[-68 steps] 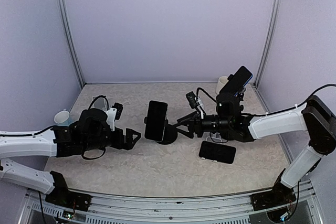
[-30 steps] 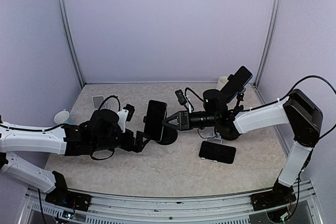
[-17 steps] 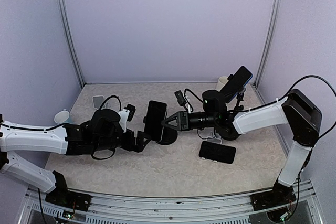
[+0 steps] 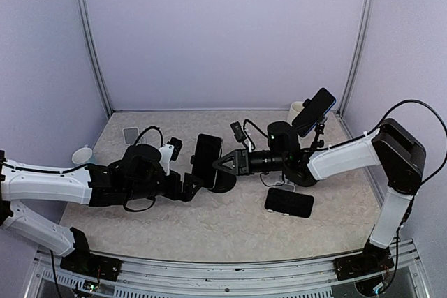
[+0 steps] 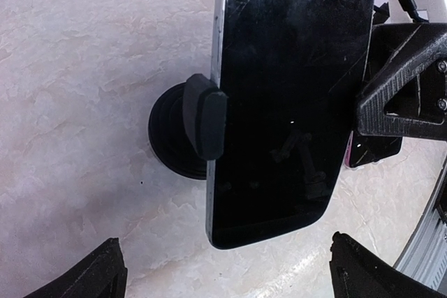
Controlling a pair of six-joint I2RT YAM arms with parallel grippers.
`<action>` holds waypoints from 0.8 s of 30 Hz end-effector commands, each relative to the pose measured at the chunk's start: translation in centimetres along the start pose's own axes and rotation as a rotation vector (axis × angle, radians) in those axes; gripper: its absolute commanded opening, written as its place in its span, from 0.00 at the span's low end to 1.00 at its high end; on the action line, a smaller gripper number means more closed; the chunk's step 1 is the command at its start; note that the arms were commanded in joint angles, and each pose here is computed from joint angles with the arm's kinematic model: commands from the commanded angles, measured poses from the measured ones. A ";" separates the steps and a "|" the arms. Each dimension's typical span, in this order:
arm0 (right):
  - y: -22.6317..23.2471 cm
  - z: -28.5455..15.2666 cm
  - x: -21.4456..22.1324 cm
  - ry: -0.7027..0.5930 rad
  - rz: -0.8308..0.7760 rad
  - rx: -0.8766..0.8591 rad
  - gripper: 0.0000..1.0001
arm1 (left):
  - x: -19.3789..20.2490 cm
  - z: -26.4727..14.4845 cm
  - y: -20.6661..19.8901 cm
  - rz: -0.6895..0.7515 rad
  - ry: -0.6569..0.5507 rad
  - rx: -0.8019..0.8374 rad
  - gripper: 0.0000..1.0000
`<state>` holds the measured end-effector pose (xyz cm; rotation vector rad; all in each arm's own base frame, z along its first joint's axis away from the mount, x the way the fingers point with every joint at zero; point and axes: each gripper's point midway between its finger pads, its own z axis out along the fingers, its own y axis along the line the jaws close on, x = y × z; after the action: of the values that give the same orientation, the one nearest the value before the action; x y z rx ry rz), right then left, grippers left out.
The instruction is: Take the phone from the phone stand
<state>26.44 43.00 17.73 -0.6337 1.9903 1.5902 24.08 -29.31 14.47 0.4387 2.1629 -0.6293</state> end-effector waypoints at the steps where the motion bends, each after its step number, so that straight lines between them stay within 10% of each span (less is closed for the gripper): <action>1: 0.0 0.5 0.2 0.004 0.004 0.005 0.30 | -1.9 0.1 -1.2 -0.029 -0.055 0.037 0.99; 24: 0.4 0.9 0.4 -0.003 0.011 0.002 0.09 | -2.2 3.2 -3.1 -0.021 -0.047 0.021 0.99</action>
<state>26.54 43.15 17.86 -0.6334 1.9753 1.5735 25.15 -32.23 13.82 0.4040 2.1565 -0.6751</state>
